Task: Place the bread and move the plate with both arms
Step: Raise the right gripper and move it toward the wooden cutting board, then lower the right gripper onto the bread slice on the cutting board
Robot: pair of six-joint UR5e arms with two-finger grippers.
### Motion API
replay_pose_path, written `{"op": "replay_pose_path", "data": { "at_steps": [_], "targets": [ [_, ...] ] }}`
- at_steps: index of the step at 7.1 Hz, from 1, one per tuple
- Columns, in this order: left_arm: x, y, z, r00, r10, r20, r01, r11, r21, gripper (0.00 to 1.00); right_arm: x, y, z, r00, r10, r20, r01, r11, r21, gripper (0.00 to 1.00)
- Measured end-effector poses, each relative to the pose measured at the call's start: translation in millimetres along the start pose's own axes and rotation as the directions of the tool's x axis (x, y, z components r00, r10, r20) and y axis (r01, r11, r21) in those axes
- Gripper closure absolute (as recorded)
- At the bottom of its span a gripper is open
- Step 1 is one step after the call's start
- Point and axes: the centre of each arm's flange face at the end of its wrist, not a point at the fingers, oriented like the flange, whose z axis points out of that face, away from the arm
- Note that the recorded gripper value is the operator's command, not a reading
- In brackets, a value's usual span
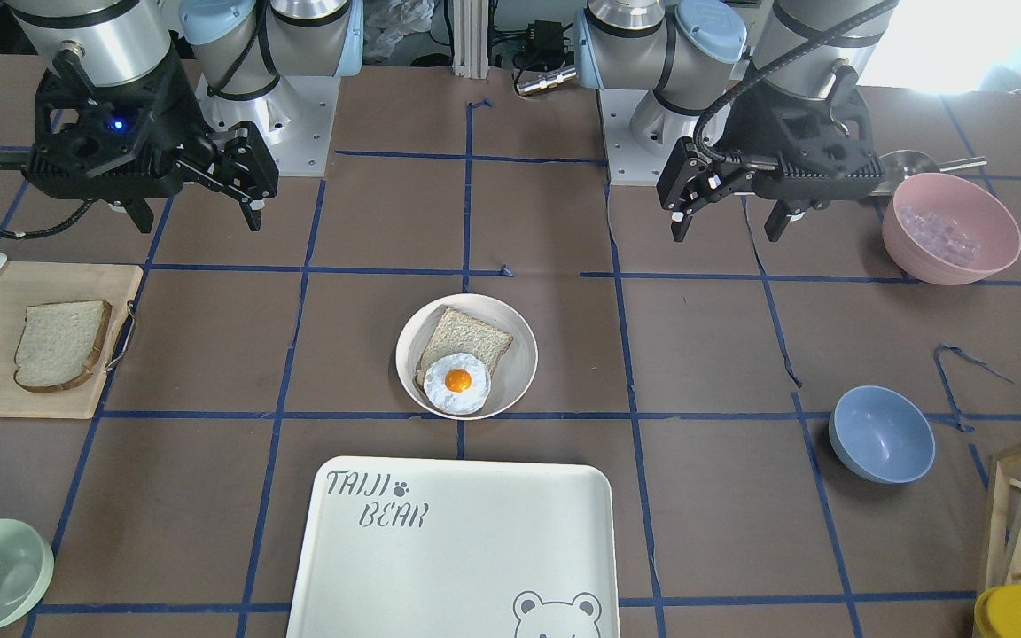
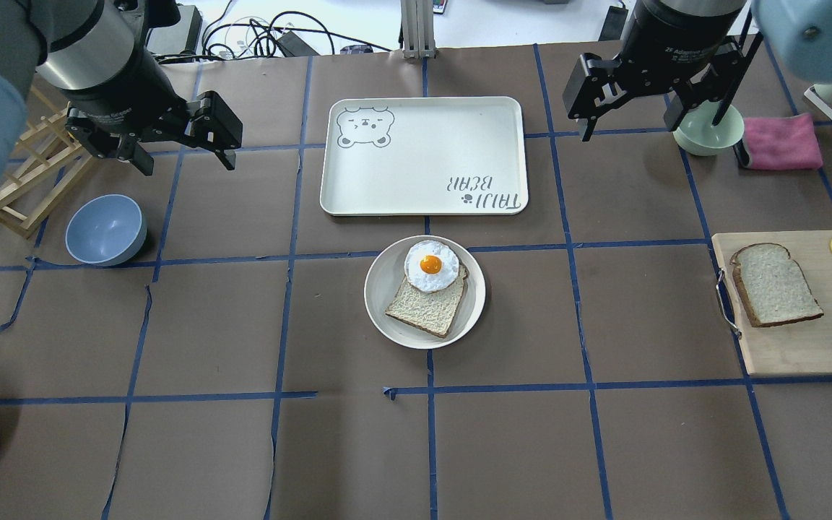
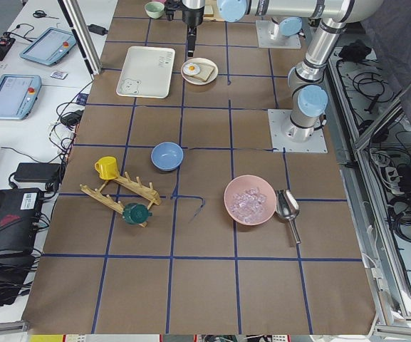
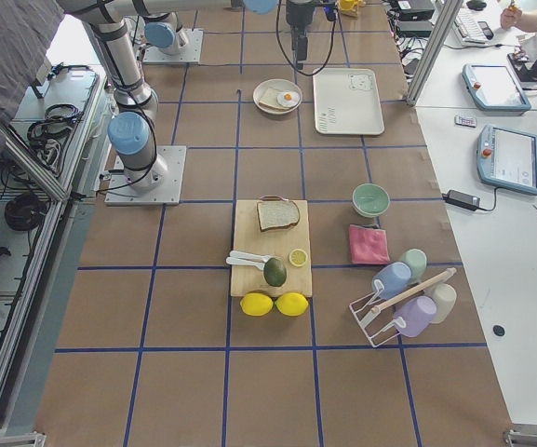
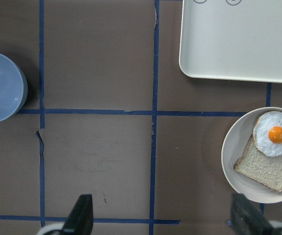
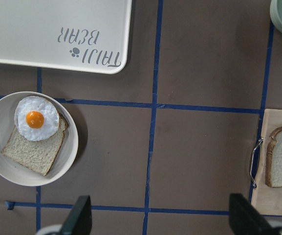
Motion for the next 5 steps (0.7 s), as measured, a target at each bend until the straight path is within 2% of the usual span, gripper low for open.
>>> {"op": "replay_pose_path", "data": {
  "at_steps": [2,3,4,5],
  "targets": [
    [0.8,0.0,0.6,1.0,0.001,-0.004,-0.001,1.0,-0.001,0.0,6.5,-2.6,1.6,1.0,-0.006,-0.004,0.006,1.0,0.005,0.0],
    [1.0,-0.2,0.8,1.0,0.002,-0.004,-0.002,1.0,-0.001,0.0,29.1,-8.2,5.5,1.0,0.002,-0.004,-0.002,1.0,-0.002,0.01],
    [1.1,-0.2,0.7,1.0,0.002,-0.004,-0.002,1.0,0.0,0.0,71.4,-13.9,17.4,1.0,0.028,0.006,-0.028,0.999,-0.026,0.0],
    [1.1,-0.1,0.6,1.0,0.002,-0.004,-0.002,1.0,0.0,0.0,125.7,-15.3,44.2,0.997,0.05,0.052,-0.047,0.997,-0.06,0.0]
  ]
}}
